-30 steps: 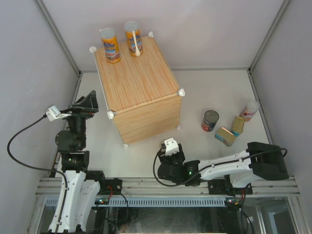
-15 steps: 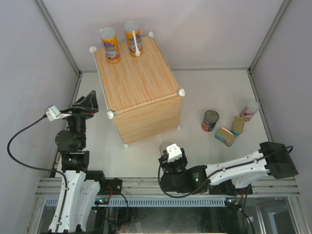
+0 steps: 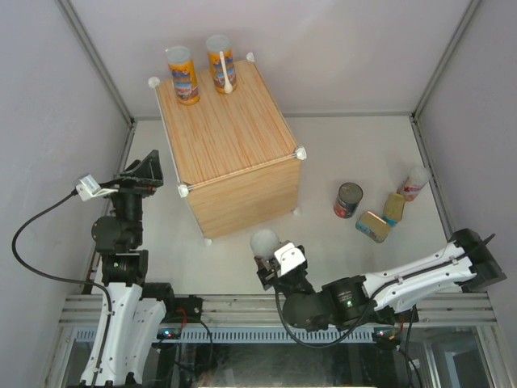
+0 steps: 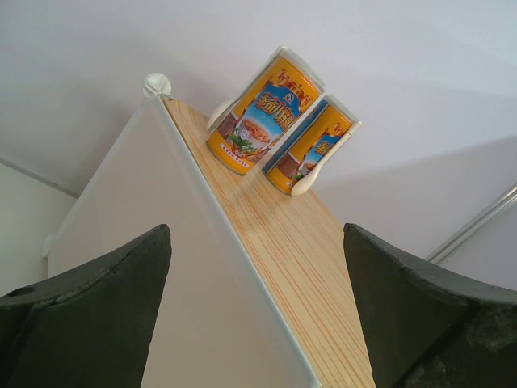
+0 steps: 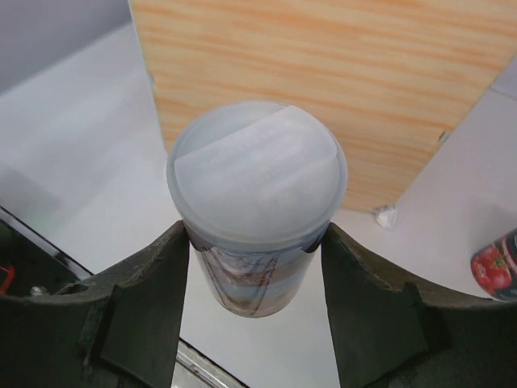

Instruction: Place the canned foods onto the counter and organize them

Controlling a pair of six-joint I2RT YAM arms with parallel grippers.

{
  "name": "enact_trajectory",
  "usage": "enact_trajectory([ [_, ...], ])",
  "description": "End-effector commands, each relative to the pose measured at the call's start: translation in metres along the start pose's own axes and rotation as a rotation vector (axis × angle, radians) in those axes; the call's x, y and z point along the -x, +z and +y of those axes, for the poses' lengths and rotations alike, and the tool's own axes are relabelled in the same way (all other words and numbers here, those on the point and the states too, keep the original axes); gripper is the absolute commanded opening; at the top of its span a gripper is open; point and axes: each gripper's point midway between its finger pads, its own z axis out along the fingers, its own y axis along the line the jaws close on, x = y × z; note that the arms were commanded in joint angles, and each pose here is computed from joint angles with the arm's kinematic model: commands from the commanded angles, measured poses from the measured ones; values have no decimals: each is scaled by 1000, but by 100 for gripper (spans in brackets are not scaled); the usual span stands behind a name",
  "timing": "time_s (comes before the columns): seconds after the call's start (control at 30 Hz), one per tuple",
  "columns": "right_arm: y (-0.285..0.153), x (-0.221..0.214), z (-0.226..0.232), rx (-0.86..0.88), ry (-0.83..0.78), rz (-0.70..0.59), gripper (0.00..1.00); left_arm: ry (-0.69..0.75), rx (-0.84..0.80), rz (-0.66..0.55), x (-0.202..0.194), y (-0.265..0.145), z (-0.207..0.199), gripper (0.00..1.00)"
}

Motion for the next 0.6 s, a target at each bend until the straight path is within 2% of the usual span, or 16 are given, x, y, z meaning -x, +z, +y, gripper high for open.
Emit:
enact_trajectory([
  [0.0, -13, 100, -16, -4, 156, -154, 0, -1, -7, 2, -3, -1, 2, 91],
  [0.27, -15, 176, -5, 78, 118, -264, 0, -8, -7, 15, -7, 0, 3, 91],
  [0.57, 13, 243, -11, 116, 123, -357, 0, -6, -11, 8, -5, 0, 2, 91],
])
